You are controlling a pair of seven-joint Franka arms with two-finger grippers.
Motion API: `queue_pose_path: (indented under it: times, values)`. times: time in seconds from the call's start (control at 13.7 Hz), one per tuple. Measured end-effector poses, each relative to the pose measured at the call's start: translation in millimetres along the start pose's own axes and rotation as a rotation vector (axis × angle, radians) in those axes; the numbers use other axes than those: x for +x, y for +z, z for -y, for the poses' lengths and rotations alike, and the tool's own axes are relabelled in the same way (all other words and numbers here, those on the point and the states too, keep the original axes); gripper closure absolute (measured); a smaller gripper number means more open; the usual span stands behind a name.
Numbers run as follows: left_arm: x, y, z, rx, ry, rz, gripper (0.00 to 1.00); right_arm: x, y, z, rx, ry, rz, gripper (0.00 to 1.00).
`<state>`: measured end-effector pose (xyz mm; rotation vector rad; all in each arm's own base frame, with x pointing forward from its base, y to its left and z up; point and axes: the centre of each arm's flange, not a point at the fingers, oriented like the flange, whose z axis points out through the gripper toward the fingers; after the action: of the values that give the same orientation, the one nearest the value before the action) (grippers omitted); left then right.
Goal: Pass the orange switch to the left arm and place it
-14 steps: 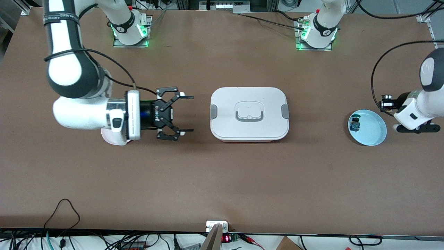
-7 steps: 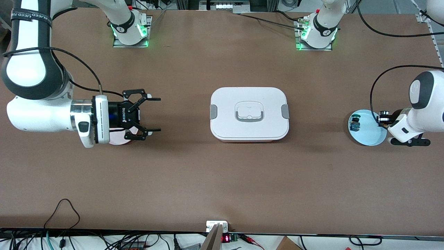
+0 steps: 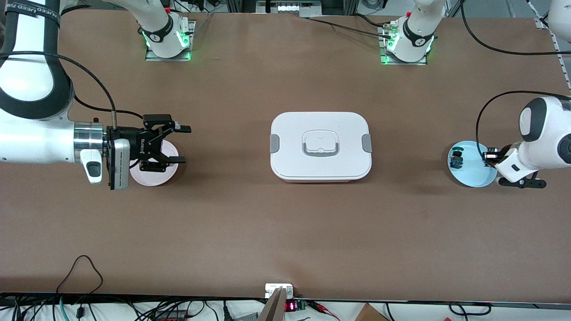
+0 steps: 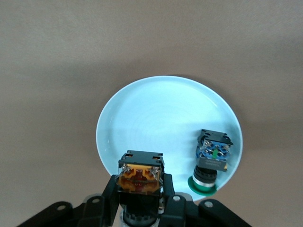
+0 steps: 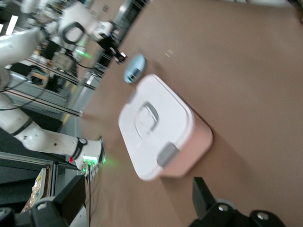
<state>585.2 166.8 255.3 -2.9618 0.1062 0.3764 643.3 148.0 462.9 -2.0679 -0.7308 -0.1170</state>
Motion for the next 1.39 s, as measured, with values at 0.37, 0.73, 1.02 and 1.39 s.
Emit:
queue_pose_path:
  times: [0.37, 0.73, 1.02, 1.39]
  values:
    - [5.9, 31.8, 0.9, 0.026, 0.004, 0.003, 0.60, -17.2, -6.5, -20.2, -0.209, 0.344, 0.123, 0.00]
    - [7.6, 50.1, 4.6, 0.015, -0.037, 0.004, 0.60, -41.2, -17.6, -30.9, -0.482, 0.589, 0.289, 0.00]
    - [10.0, 60.7, 2.0, 0.032, -0.075, 0.005, 0.60, -60.0, -41.6, -12.5, -0.660, 0.715, 0.420, 0.00]
    - [12.1, 71.6, -3.2, 0.020, -0.096, 0.013, 0.60, -68.8, -64.0, -1.7, -0.910, 0.666, 0.550, 0.00]
